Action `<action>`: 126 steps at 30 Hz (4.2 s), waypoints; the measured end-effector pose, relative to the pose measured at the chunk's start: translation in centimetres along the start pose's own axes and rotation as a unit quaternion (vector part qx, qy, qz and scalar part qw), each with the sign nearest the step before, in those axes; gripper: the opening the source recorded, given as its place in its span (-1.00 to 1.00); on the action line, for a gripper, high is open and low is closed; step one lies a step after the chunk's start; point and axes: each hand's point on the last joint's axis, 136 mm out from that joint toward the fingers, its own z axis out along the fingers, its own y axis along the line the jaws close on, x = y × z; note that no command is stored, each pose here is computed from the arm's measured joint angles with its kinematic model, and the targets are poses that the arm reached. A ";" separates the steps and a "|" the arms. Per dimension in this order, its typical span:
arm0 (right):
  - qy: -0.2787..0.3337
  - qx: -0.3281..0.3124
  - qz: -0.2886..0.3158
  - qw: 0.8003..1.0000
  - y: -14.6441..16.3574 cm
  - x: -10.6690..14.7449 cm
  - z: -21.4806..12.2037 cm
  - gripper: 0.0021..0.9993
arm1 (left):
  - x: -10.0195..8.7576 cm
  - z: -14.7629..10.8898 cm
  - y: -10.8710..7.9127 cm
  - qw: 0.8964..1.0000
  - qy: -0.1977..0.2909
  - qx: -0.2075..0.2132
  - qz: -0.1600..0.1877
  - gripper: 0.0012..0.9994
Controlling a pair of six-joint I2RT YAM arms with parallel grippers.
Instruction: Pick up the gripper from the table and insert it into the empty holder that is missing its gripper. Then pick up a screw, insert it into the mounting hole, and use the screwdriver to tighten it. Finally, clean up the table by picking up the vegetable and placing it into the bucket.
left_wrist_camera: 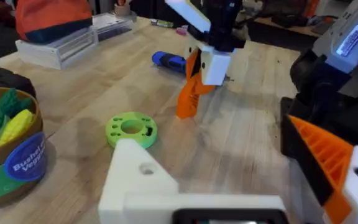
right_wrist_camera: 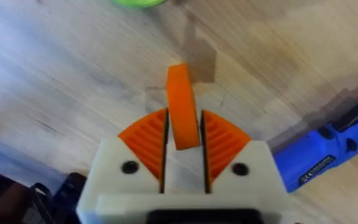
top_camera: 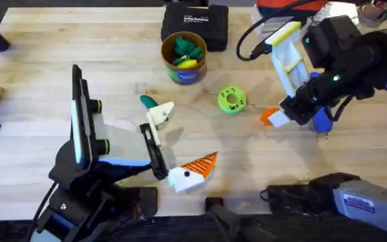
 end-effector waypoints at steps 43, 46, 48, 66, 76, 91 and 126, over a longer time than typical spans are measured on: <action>-0.224 -0.559 0.132 0.787 14.1 -8.4 -6.3 -0.98 | 0.0 0.0 0.0 1.000 0.000 0.000 0.000 0.97; -0.203 -0.602 0.130 0.762 14.6 -9.1 -5.9 -0.98 | 0.0 0.0 0.0 1.000 0.000 0.000 0.000 0.97; -0.184 -0.628 0.133 0.744 14.8 -9.5 -5.7 -0.98 | 0.0 0.0 0.0 1.000 0.000 0.000 0.000 0.97; -0.093 -0.670 0.161 0.719 17.1 -10.8 -6.2 -0.98 | 0.0 0.0 0.0 1.000 0.000 0.000 0.000 0.97; -0.092 -0.669 0.161 0.720 17.6 -12.0 -7.0 -0.98 | 0.0 0.0 0.2 1.000 0.000 -0.006 0.000 0.97; -0.089 -0.655 0.185 0.727 18.2 -12.8 -6.6 -0.98 | 0.0 0.0 0.2 1.000 0.000 -0.006 -0.006 0.97; -0.140 -0.604 0.221 0.753 20.2 -15.8 -5.9 -0.98 | -0.1 -0.2 1.7 0.999 -0.004 -0.045 -0.028 0.97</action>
